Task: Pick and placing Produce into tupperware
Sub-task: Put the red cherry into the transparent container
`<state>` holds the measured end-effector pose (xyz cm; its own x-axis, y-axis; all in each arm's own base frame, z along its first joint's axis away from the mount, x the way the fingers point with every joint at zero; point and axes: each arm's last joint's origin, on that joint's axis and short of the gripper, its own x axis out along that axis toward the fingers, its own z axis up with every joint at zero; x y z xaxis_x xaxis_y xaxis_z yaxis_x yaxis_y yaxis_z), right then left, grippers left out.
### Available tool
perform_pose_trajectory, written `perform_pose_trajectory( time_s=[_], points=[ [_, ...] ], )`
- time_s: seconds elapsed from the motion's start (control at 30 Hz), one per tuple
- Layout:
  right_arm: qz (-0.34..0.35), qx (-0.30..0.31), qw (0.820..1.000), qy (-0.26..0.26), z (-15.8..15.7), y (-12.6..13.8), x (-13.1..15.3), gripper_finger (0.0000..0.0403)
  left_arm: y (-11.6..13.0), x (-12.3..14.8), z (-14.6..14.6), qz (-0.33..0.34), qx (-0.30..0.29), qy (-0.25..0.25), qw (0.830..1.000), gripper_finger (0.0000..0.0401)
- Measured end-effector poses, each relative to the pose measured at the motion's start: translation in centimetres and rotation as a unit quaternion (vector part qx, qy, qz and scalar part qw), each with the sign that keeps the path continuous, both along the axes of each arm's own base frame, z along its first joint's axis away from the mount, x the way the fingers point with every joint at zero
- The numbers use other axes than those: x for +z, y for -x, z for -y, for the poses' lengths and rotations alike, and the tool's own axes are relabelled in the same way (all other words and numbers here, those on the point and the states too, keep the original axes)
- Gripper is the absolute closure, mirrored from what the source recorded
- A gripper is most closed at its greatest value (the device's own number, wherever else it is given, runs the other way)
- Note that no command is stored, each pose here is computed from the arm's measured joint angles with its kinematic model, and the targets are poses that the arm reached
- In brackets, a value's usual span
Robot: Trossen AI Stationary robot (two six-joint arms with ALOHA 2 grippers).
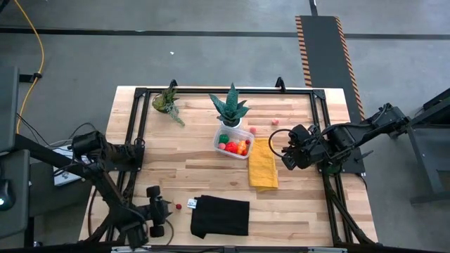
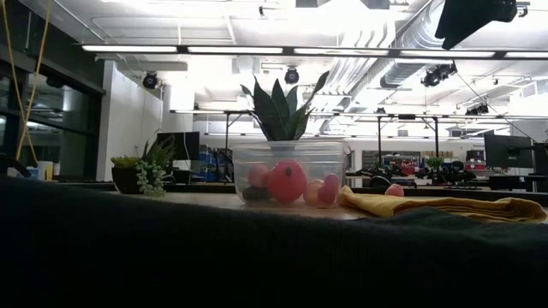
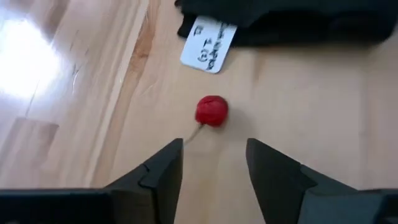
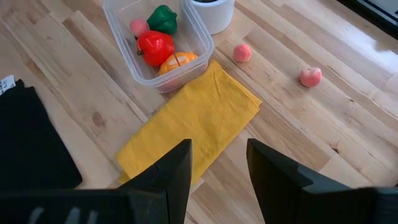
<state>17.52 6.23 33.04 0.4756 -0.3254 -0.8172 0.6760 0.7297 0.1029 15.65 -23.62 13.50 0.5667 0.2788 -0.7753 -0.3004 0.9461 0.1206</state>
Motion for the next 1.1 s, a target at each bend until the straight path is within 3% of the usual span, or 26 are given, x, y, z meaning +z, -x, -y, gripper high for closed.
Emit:
perform_pose_trajectory(
  time_s=[0.2, 0.57, 1.1],
  points=[
    [0.004, -0.01, 1.0, -0.006, 0.0, 0.0, 0.0, 0.0256, -1.8, -0.2, -1.3, -0.074, -0.025, -0.008, 0.997, 0.0228],
    [0.009, -0.019, 1.0, -0.005, 0.0, 0.0, 0.0, 0.0256, -2.5, -0.2, -1.7, -0.096, -0.077, -0.037, 0.992, 0.0257],
    [0.015, -0.031, 0.999, 0.0, 0.1, 0.0, 0.0, 0.0256, -2.6, -0.2, -1.7, -0.113, -0.117, -0.057, 0.985, 0.0263]
  ],
)
